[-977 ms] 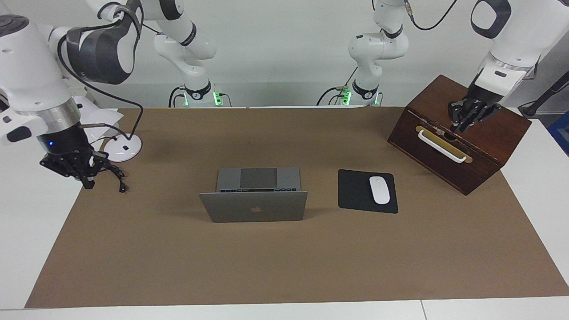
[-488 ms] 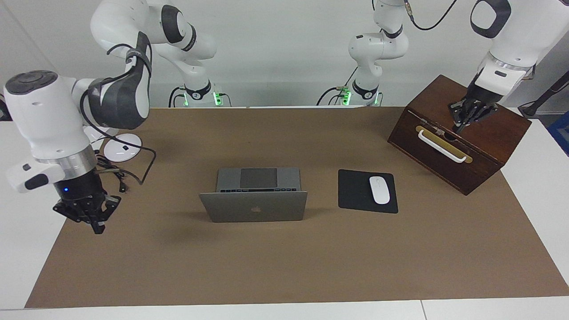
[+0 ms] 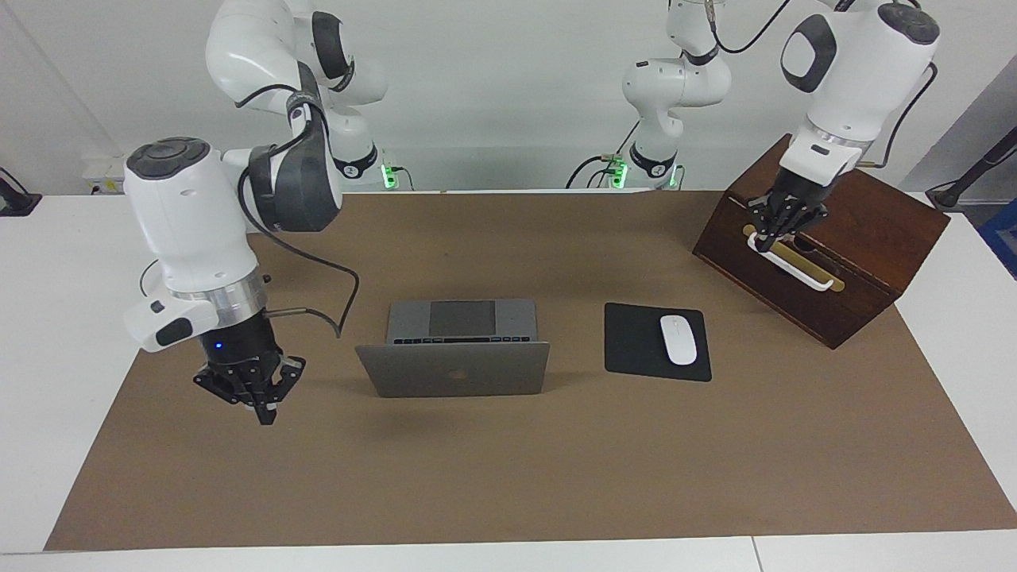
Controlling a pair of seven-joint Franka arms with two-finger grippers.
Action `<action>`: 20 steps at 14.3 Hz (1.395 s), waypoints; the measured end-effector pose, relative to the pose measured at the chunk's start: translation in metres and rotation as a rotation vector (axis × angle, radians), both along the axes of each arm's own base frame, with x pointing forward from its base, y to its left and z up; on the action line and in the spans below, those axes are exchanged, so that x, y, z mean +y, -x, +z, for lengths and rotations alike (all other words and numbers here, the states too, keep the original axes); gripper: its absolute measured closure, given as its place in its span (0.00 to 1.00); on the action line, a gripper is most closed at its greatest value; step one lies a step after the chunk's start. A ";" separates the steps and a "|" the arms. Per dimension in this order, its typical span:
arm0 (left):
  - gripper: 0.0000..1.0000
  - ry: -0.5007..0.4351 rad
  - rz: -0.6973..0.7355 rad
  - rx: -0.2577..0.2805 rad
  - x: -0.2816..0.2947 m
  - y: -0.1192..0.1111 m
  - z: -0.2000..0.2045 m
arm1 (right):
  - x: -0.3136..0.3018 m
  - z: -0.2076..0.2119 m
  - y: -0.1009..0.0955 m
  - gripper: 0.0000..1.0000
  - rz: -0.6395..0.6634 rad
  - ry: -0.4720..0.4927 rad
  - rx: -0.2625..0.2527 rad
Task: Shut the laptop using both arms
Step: 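Raise the right gripper toward the laptop lid while the left gripper advances, then move the left gripper to the laptop base while the right gripper reaches the lid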
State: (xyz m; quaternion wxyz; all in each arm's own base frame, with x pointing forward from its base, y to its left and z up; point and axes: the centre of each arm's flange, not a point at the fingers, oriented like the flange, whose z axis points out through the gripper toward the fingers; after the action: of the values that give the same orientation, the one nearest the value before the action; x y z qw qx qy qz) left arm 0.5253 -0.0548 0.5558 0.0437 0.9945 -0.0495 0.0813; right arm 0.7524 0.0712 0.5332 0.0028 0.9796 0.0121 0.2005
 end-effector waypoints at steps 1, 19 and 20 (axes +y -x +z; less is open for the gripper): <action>0.99 0.009 -0.007 -0.029 -0.010 0.007 -0.009 | 0.008 -0.001 -0.001 0.99 0.010 0.004 -0.012; 0.99 0.193 -0.110 -0.374 -0.185 0.146 -0.129 | 0.135 -0.071 0.007 0.99 0.118 0.059 0.089; 0.99 0.202 -0.126 -0.385 -0.193 0.148 -0.135 | 0.132 -0.071 0.006 0.99 0.108 0.057 0.089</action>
State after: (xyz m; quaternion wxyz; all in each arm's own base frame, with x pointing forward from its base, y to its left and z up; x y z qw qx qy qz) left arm 0.3770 -0.2477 0.4205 0.1378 0.9462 -0.1106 0.2711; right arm 0.7461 0.2029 0.4622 0.0192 0.9850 0.0705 0.1563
